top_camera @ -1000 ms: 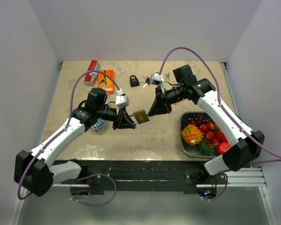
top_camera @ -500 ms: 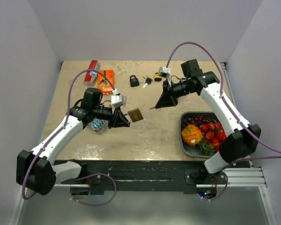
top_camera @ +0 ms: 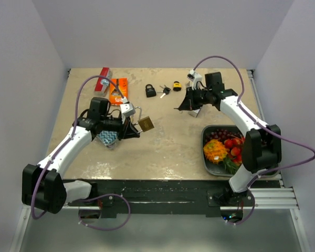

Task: Lock with the key
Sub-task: Place the key at the center of the board.

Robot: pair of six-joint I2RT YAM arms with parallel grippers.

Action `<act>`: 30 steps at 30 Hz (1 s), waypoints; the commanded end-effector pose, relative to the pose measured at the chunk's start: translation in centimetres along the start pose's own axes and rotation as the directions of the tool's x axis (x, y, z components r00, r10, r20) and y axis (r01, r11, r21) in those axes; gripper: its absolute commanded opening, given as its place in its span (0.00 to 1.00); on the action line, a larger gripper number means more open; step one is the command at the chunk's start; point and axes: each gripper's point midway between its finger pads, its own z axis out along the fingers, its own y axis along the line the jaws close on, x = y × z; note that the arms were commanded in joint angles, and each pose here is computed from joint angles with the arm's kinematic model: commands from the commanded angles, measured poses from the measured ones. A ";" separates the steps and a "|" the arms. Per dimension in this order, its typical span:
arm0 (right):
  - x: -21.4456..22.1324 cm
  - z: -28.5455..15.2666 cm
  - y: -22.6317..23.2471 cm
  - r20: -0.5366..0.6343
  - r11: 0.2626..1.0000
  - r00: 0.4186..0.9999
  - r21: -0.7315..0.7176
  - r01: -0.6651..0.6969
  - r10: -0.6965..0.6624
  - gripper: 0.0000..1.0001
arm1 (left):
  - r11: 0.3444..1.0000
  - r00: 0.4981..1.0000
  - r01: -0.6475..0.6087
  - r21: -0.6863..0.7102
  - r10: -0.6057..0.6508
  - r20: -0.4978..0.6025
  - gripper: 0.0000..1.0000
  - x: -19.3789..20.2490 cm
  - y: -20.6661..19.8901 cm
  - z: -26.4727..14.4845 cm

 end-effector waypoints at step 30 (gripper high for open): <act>-3.0 11.4 -11.9 0.231 0.917 0.952 0.295 -0.267 0.203 0.34 | 0.995 0.992 -0.028 -0.092 0.039 0.122 0.00 -2.9 1.8 -0.3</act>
